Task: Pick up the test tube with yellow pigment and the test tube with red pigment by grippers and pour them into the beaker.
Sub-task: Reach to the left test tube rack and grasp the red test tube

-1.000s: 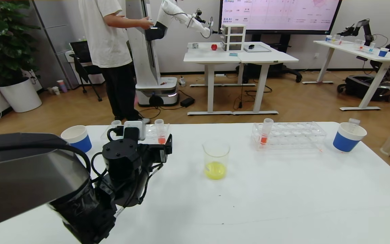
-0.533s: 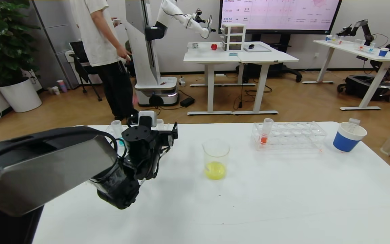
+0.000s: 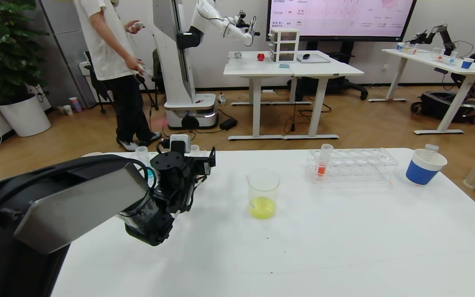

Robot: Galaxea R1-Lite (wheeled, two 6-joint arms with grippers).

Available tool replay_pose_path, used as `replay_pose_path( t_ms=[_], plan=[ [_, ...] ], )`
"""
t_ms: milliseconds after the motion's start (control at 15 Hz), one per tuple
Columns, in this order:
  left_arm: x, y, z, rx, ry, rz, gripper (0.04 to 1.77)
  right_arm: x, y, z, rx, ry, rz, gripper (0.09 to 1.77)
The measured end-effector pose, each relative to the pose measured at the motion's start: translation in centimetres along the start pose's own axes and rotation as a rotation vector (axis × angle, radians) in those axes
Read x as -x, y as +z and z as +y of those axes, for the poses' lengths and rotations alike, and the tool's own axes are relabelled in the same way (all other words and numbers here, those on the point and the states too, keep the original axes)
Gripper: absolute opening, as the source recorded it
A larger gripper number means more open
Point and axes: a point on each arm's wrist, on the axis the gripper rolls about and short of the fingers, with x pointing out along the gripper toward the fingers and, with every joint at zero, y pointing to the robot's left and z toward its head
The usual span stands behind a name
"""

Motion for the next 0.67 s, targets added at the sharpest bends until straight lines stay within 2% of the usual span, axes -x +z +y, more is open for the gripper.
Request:
replay_pose_path(
  t_ms=[333, 400, 467, 600, 667],
  plan=[
    [-0.09, -0.12, -0.05, 0.001, 0.001, -0.003, 1.73, 0.0, 0.0, 0.0, 0.0, 0.0, 0.0, 1.74],
    [-0.09, -0.16, -0.06, 0.001, 0.0, -0.003, 1.59, 0.0, 0.0, 0.0, 0.0, 0.0, 0.0, 1.74],
    [-0.11, -0.18, -0.04, 0.002, 0.001, -0.002, 1.28, 0.0, 0.0, 0.0, 0.0, 0.0, 0.0, 1.74],
    [-0.09, -0.19, -0.08, 0.002, -0.001, -0.002, 0.46, 0.0, 0.0, 0.0, 0.0, 0.0, 0.0, 1.74],
    [-0.1, -0.19, -0.06, 0.002, -0.003, -0.002, 0.33, 0.0, 0.0, 0.0, 0.0, 0.0, 0.0, 1.74]
  ],
)
